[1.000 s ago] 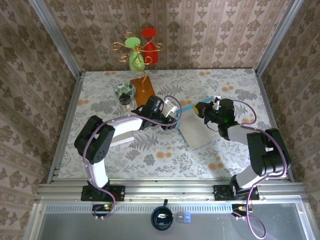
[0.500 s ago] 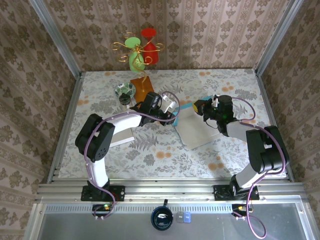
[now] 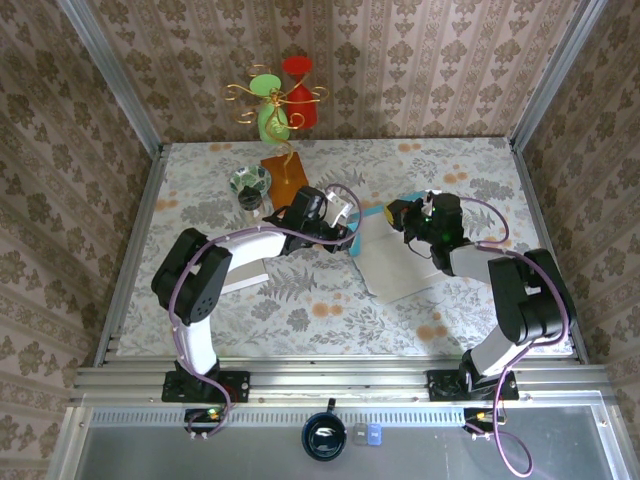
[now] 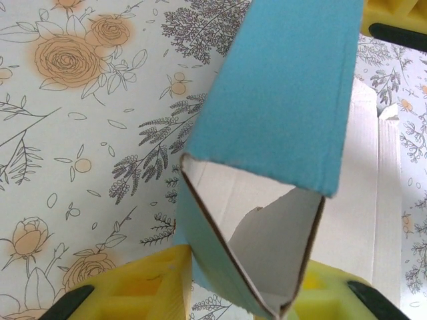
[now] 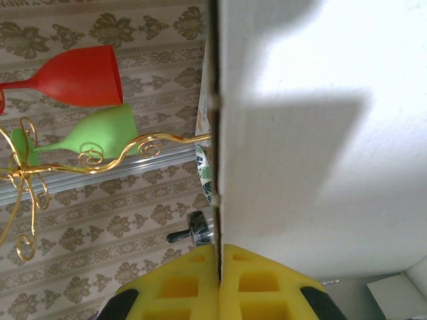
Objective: Fold the paper box
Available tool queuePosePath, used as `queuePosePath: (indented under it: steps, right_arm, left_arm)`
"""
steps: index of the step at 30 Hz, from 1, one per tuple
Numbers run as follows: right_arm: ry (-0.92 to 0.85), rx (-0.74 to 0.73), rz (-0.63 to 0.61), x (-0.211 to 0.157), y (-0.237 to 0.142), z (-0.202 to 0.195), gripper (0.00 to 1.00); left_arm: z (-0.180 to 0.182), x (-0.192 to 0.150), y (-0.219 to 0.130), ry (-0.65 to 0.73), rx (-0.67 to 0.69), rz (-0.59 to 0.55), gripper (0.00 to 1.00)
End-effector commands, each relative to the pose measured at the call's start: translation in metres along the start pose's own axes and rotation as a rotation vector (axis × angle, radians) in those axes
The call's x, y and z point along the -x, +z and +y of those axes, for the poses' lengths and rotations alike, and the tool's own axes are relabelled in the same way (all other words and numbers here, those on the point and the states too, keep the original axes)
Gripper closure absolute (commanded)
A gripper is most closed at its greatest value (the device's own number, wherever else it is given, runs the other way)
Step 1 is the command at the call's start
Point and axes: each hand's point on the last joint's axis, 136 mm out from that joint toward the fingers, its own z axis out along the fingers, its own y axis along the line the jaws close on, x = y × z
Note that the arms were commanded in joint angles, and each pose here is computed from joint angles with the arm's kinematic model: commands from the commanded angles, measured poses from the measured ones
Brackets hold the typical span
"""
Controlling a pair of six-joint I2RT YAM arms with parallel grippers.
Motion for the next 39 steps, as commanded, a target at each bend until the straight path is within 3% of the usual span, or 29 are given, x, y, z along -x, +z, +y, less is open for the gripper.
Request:
queuePosePath:
  steps: [1, 15, 20, 28, 39]
  right_arm:
    - [0.007, -0.023, 0.025, -0.007, 0.003, -0.010, 1.00]
    - [-0.024, -0.012, 0.072, -0.006, -0.001, -0.001, 1.00]
    - [-0.027, -0.006, 0.069, -0.006, -0.002, -0.001, 1.00]
    - [-0.028, 0.059, 0.020, -0.012, -0.006, 0.004, 1.00]
    - [0.041, 0.161, -0.082, -0.018, -0.009, -0.006, 1.00]
  left_arm:
    - [-0.013, 0.008, 0.000, 0.024, -0.032, -0.041, 0.70]
    - [-0.028, -0.010, -0.004, 0.115, -0.071, 0.021, 0.66]
    - [-0.025, -0.009, -0.003, 0.096, -0.057, 0.018, 0.67]
    - [0.000, 0.003, 0.003, 0.008, 0.111, 0.012, 0.68]
    - [0.004, 0.004, 0.010, -0.045, 0.142, -0.009, 0.71]
